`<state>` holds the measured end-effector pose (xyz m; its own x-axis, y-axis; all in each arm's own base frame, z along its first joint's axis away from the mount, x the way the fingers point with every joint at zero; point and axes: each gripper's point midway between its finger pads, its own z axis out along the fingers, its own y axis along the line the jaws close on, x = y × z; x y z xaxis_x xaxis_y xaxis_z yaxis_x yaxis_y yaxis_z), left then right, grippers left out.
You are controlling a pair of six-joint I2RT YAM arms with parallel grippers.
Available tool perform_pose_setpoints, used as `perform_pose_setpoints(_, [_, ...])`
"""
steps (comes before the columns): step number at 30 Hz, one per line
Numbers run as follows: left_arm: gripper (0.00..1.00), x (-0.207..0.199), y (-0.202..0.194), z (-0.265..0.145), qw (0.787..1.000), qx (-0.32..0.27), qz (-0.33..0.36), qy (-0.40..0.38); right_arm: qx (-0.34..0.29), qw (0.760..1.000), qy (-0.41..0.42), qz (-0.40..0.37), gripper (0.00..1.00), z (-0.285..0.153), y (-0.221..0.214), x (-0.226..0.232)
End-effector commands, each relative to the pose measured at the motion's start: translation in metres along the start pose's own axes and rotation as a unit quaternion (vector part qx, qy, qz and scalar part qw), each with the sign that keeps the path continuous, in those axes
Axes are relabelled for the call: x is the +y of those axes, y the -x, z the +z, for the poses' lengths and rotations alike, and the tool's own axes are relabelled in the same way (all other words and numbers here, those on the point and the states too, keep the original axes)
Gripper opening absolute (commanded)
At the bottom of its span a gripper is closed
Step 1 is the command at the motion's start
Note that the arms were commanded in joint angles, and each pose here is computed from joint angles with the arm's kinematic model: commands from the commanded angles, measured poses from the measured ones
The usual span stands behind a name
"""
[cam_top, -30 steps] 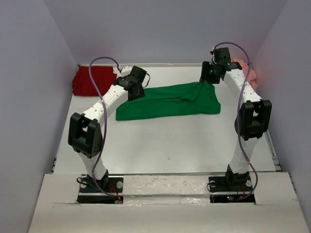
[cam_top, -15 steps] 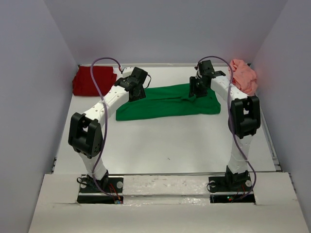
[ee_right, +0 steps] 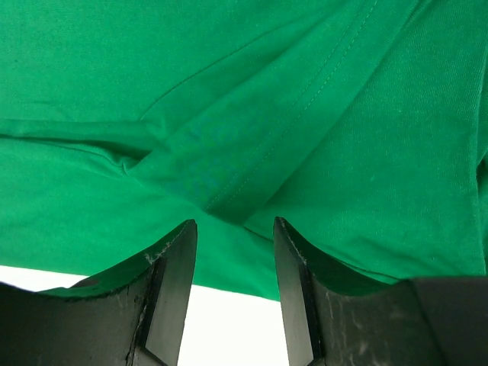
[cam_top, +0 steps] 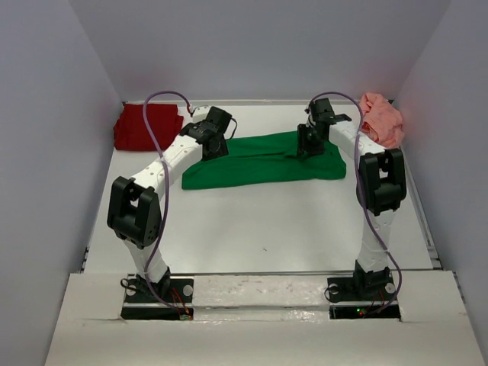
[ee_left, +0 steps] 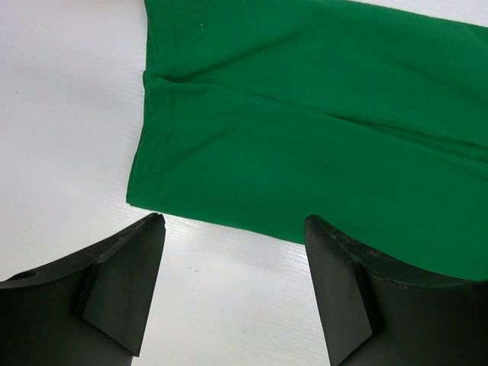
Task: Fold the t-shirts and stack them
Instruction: Fold the tshirt
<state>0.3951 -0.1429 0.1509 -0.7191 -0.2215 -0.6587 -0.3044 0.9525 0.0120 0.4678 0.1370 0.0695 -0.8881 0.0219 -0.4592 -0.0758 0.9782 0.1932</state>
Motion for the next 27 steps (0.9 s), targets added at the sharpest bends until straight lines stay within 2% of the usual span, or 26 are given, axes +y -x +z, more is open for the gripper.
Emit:
perform_pose_setpoints(1, [0.83,0.007,0.014,-0.012,1.000,-0.024,-0.007,-0.004,-0.014,1.000,0.000,-0.001,0.50,0.010,0.007,0.000])
perform_pose_setpoints(14, [0.82,0.012,0.011,-0.010,1.000,-0.022,-0.007,-0.002,-0.006,1.000,0.019,-0.002,0.45,0.024,0.006,0.010])
perform_pose_setpoints(22, [0.82,0.010,0.005,-0.003,1.000,-0.014,-0.003,-0.004,-0.011,1.000,0.006,-0.022,0.17,0.028,0.007,0.018])
perform_pose_setpoints(27, [0.83,0.009,-0.001,0.000,1.000,-0.006,-0.001,-0.007,-0.026,0.999,-0.004,-0.040,0.09,0.024,0.015,0.026])
